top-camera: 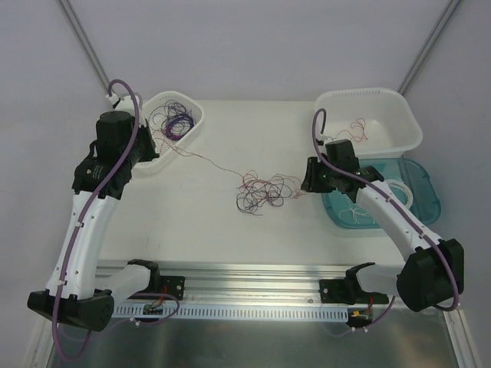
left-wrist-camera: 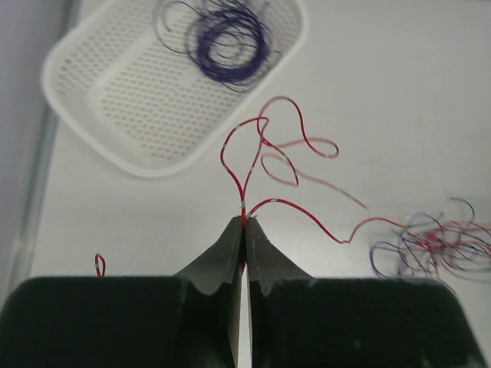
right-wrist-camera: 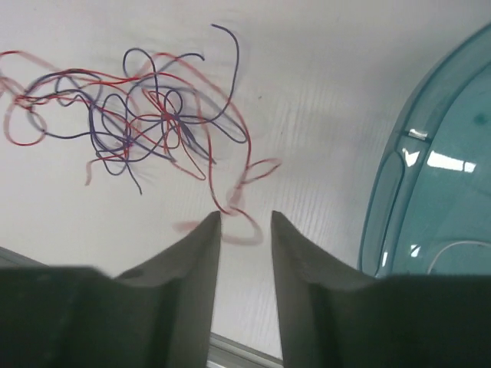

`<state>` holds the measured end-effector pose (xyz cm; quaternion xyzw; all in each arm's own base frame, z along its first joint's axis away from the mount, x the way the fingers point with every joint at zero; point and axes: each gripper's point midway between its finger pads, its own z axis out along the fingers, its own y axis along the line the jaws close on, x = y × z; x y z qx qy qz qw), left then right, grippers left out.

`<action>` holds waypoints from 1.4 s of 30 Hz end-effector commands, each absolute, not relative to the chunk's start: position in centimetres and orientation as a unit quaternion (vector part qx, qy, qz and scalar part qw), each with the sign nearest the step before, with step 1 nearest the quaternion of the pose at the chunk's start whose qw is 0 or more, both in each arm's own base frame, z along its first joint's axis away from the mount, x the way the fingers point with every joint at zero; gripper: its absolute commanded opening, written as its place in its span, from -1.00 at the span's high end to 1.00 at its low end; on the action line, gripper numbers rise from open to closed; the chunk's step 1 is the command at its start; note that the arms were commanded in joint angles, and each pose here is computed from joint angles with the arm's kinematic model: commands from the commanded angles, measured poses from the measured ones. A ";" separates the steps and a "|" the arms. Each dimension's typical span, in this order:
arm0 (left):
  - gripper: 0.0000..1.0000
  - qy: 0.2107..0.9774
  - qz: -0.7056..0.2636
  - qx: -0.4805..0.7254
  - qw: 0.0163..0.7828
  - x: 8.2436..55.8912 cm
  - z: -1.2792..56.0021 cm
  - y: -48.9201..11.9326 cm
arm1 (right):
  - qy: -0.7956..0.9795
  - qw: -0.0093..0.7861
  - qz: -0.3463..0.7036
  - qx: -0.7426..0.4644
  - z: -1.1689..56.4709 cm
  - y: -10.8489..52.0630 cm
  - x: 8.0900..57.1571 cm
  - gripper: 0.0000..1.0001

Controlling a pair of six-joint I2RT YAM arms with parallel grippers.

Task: Untangle the cables

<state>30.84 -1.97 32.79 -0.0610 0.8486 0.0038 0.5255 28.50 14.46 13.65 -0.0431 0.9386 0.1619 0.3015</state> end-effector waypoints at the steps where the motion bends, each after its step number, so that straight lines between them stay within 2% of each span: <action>1: 1.00 0.858 -0.167 0.005 0.486 29.6 31.4 -8.7 | 0.916 0.342 0.192 -0.091 17.7 15.6 29.0 0.22; 6: 1.00 0.865 -0.211 0.064 0.450 28.6 28.9 -12.9 | 0.883 0.374 0.229 -0.165 21.3 18.8 28.1 -0.33; 9: 1.00 0.865 -0.224 0.100 0.438 28.2 28.3 -15.2 | 0.848 0.395 0.281 -0.215 23.7 22.4 27.4 -0.47; 19: 1.00 0.860 -0.272 0.135 0.409 27.1 28.0 -19.1 | 0.760 0.413 0.408 -0.293 27.9 33.2 26.8 -0.53; 28: 1.00 0.861 -0.285 0.147 0.395 26.4 27.2 -20.6 | 0.721 0.390 0.473 -0.324 30.0 39.1 25.5 -0.50; 32: 1.00 0.861 -0.287 0.150 0.393 26.3 27.0 -20.8 | 0.720 0.378 0.482 -0.327 29.5 40.2 25.6 -0.35; 34: 1.00 0.860 -0.287 0.150 0.395 26.3 27.1 -20.8 | 0.722 0.369 0.485 -0.328 29.1 40.6 25.6 -0.08; 35: 1.00 0.859 -0.285 0.150 0.397 26.3 27.1 -20.7 | 0.723 0.368 0.484 -0.328 28.8 40.6 25.7 0.17; 37: 1.00 0.859 -0.282 0.150 0.401 26.3 27.2 -20.5 | 0.728 0.364 0.478 -0.330 28.3 40.5 25.8 0.44; 38: 1.00 0.860 -0.277 0.148 0.403 26.4 27.1 -20.4 | 0.733 0.365 0.471 -0.328 27.8 40.2 25.9 0.72; 40: 0.99 0.861 -0.270 0.146 0.406 26.5 26.9 -20.1 | 0.736 0.371 0.463 -0.325 27.9 39.6 26.0 0.94; 42: 0.91 0.863 -0.261 0.142 0.408 26.5 26.6 -19.7 | 0.745 0.375 0.454 -0.314 27.6 38.6 26.3 0.99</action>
